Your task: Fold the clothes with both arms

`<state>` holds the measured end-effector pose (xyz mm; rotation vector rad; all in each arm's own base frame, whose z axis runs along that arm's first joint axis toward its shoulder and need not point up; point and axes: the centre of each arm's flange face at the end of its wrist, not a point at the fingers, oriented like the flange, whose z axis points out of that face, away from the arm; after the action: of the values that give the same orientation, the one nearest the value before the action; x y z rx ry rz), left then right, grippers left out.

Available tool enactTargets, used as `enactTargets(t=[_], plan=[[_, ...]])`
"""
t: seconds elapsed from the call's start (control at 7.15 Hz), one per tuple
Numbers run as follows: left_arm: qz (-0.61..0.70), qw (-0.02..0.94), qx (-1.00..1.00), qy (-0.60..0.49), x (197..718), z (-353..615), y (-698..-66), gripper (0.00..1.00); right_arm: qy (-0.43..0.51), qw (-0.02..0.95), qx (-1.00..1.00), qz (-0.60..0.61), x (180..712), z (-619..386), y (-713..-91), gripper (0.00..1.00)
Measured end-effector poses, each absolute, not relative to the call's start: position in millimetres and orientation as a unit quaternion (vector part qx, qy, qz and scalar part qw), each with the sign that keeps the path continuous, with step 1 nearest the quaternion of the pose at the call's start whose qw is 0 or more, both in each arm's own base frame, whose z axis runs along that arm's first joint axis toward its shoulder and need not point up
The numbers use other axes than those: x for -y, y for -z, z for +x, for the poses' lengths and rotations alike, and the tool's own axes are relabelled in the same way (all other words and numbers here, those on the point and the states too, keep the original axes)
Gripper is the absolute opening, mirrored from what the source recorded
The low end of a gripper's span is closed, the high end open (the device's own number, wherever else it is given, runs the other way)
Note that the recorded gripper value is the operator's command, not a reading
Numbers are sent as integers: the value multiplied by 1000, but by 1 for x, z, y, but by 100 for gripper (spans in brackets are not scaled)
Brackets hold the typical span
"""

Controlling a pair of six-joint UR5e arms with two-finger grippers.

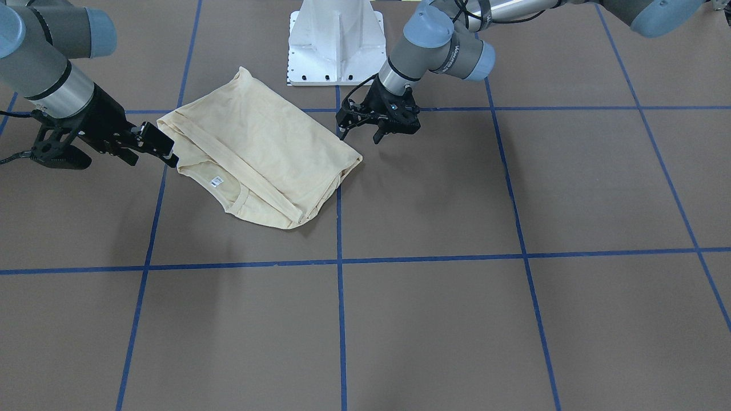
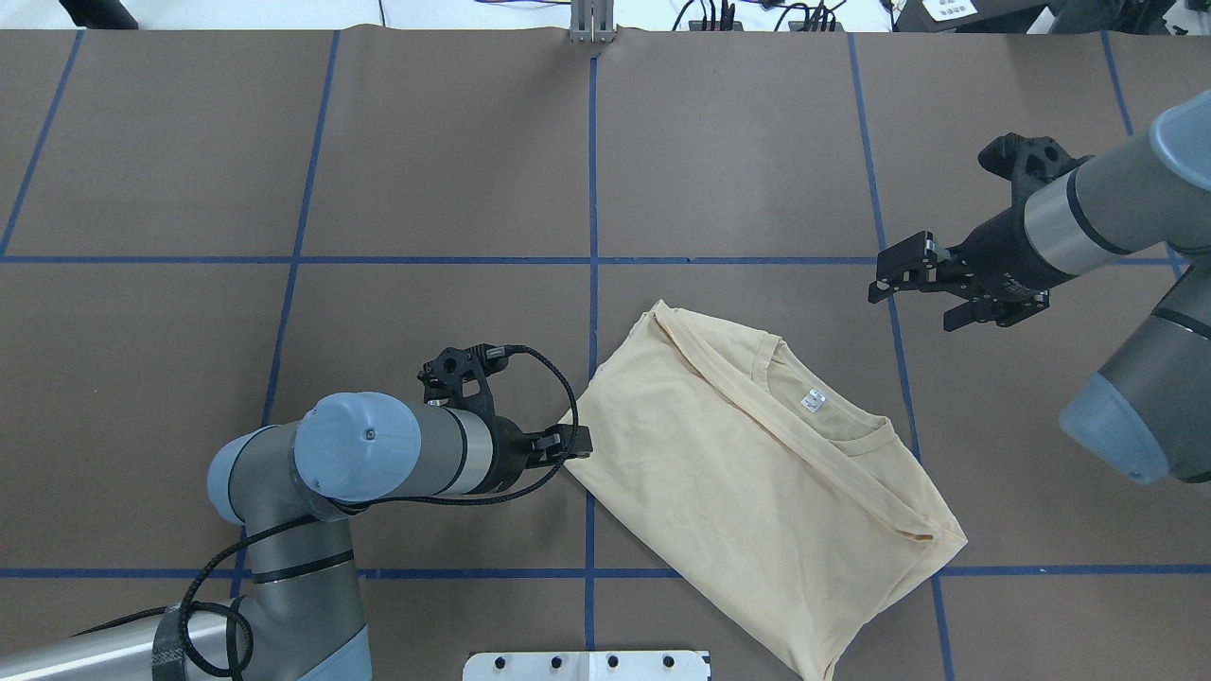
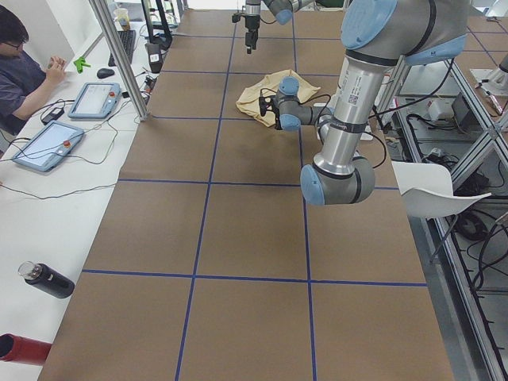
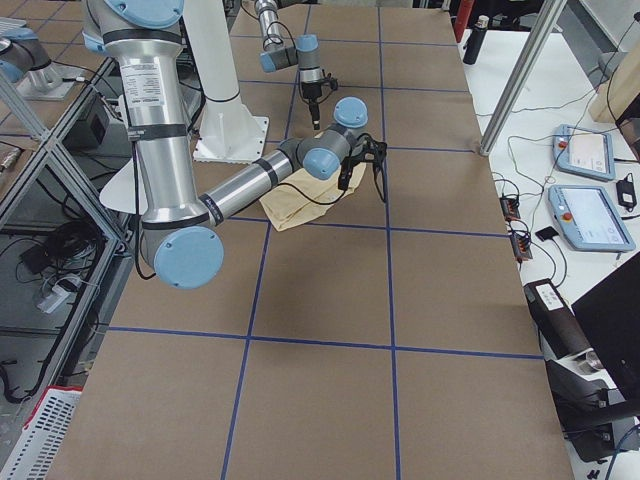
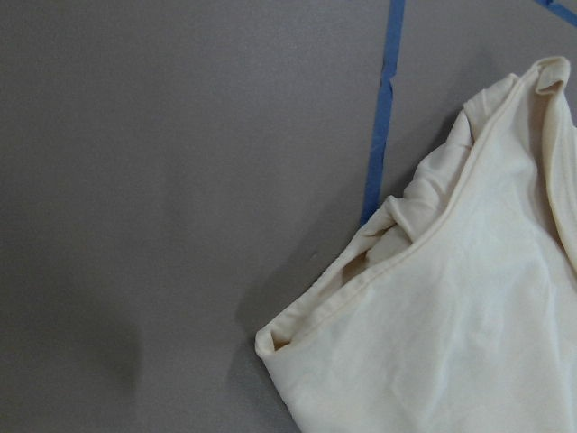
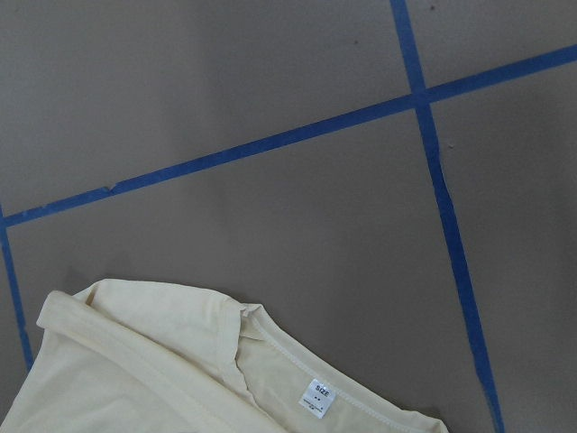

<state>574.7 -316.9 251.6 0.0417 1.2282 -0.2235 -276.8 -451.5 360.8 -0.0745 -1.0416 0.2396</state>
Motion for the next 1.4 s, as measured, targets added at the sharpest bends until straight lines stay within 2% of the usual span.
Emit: enactTargets(t=[0.28, 0.56, 1.4], plan=[[20, 812, -573, 105, 318, 577, -253, 82, -115, 861, 495, -35, 452, -276, -362, 100], [23, 813, -572, 106, 320, 578, -254, 73, -117, 861, 494, -34, 453, -275, -362, 100], [52, 816, -568, 93, 335, 587, -251, 72, -121, 862, 491, -35, 455, -273, -367, 100]])
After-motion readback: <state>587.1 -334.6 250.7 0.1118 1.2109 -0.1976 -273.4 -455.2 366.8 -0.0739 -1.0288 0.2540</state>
